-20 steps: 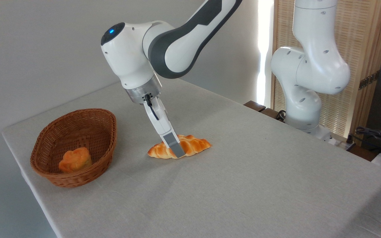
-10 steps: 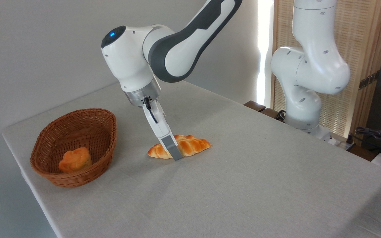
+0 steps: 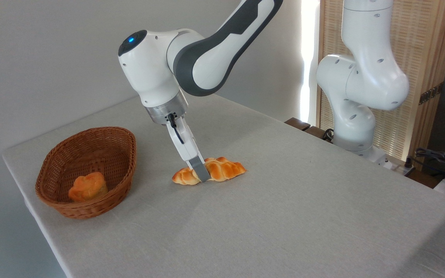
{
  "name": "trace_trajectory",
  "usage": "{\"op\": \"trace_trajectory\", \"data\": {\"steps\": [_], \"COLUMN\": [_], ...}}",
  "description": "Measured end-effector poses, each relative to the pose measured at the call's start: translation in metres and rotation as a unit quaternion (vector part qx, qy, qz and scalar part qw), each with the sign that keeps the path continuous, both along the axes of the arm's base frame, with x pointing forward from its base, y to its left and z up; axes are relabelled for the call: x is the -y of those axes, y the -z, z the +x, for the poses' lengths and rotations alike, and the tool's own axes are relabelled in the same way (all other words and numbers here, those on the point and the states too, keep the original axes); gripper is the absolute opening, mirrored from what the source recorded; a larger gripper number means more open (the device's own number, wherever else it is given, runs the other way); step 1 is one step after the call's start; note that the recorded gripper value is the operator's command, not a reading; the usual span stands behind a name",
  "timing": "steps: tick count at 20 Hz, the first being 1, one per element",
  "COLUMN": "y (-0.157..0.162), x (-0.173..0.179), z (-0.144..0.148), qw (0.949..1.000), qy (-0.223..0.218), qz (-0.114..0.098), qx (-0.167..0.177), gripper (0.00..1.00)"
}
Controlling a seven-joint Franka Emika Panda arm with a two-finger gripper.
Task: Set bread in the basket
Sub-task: 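Lift the braided roll and carry it over the wicker basket, then lower the braided roll into the basket and open the gripper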
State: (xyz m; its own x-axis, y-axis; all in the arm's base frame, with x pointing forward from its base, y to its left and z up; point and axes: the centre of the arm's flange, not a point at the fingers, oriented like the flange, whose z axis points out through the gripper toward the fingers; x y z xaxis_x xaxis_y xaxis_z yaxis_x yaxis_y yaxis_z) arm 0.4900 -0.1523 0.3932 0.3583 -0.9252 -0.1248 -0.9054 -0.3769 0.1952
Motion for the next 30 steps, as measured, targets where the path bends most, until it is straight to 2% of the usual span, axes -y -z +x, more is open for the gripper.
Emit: {"op": "trace_trajectory", "data": {"steps": [2,6,9,11,13,14,17,18,19,20,21,22,23,24,26,27,28,30], "y": [-0.005,-0.047,-0.095,-0.112,-0.119,-0.120,-0.117,-0.114,-0.112,-0.107,-0.101,-0.097,-0.092,-0.086,-0.082,-0.081,-0.080,-0.079], "x": [0.000,0.004,0.015,0.023,0.039,0.047,0.086,0.101,0.109,0.123,0.133,0.137,0.142,0.145,0.147,0.148,0.148,0.148], "z": [0.002,0.011,0.023,0.030,0.039,0.044,0.070,0.079,0.084,0.092,0.097,0.100,0.104,0.108,0.111,0.112,0.113,0.113], "qw": [1.0000,1.0000,0.9986,0.9968,0.9952,0.9943,0.9852,0.9786,0.9745,0.9667,0.9603,0.9568,0.9509,0.9465,0.9440,0.9439,0.9436,0.9435], "qy": [0.000,-0.001,-0.031,-0.052,-0.062,-0.065,-0.075,-0.077,-0.078,-0.081,-0.093,-0.104,-0.127,-0.145,-0.157,-0.159,-0.162,-0.163], "qz": [0.000,-0.004,-0.042,-0.055,-0.065,-0.069,-0.109,-0.131,-0.144,-0.165,-0.180,-0.187,-0.197,-0.204,-0.208,-0.208,-0.208,-0.209], "qx": [0.001,-0.004,0.014,0.026,0.041,0.049,0.108,0.138,0.154,0.178,0.192,0.197,0.202,0.204,0.202,0.201,0.200,0.199], "gripper": [0.25,0.26,0.30,0.36,0.38,0.43,0.45,0.45,0.45,0.46,0.50,0.62,0.72,0.74,0.75,0.96,1.00,1.00]}}
